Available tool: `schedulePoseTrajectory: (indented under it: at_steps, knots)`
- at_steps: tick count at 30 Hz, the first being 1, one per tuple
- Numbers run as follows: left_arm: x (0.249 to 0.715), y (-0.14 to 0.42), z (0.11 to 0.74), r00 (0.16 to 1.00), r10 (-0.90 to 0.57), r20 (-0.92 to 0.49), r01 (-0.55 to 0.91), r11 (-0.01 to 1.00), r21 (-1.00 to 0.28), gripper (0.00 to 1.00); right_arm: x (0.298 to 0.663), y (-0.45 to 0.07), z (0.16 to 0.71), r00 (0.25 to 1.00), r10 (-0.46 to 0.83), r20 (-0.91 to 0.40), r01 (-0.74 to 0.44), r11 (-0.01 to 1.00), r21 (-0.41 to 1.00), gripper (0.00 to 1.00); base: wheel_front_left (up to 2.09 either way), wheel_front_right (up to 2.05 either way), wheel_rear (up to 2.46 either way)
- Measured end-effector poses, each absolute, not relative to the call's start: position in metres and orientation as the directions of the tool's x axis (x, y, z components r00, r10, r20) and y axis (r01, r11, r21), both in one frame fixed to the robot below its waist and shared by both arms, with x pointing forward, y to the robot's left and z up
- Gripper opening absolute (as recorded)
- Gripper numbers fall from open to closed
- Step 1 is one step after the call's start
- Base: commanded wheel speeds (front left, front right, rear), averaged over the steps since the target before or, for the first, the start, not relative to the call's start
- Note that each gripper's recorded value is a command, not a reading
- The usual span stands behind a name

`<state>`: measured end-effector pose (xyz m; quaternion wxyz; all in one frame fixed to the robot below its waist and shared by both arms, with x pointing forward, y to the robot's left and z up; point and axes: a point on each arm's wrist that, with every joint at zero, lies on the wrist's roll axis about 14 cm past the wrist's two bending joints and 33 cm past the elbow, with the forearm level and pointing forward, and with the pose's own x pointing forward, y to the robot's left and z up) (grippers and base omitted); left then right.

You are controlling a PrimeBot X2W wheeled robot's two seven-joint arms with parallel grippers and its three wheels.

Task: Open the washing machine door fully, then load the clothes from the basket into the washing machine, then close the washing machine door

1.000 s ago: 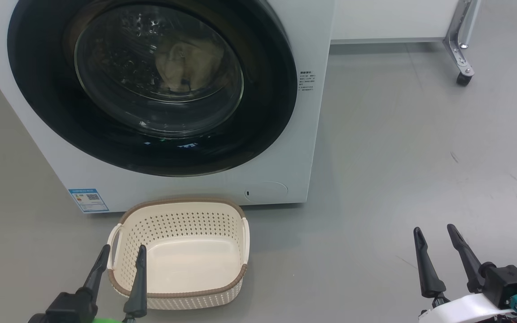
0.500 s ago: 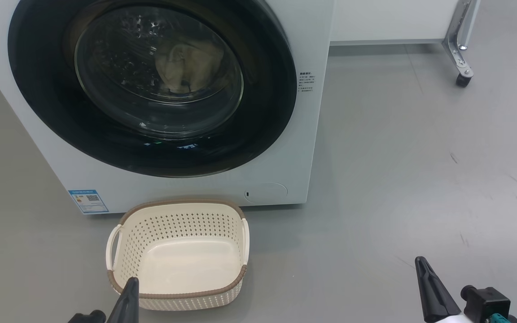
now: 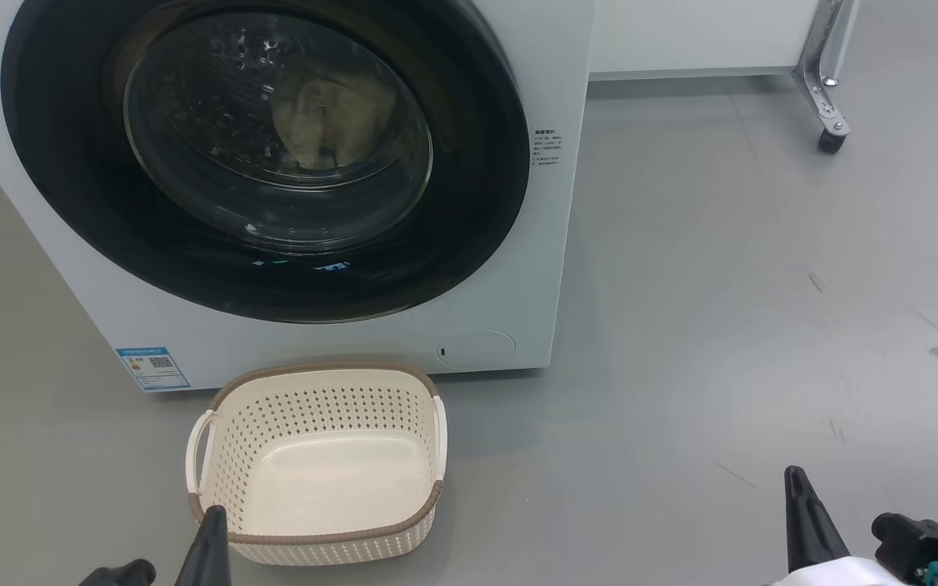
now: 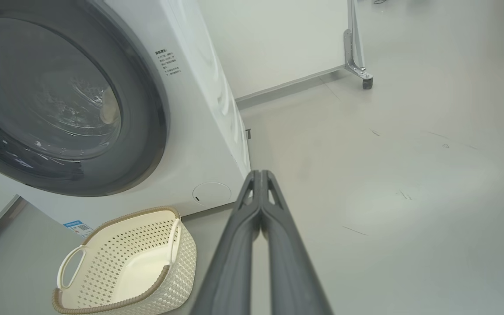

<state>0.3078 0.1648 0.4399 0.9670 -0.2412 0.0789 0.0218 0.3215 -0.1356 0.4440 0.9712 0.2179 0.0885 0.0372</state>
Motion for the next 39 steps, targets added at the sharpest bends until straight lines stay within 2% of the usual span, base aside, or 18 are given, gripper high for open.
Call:
schedulePoseTrajectory:
  at_steps: [19,39]
  knots:
    - [0.319,0.175,0.440,0.981,0.024,-0.194,-0.146,0.754,-0.640,0.00,0.329,-0.154,0.441,0.979,0.057,-0.196,0.078,0.782,0.619,0.00,0.00,0.00,0.00]
    - [0.332,0.179,0.441,0.977,0.015,-0.212,-0.182,0.575,-0.797,0.00,0.343,-0.169,0.447,0.979,0.028,-0.201,0.145,0.596,0.789,0.00,0.00,0.00,0.00]
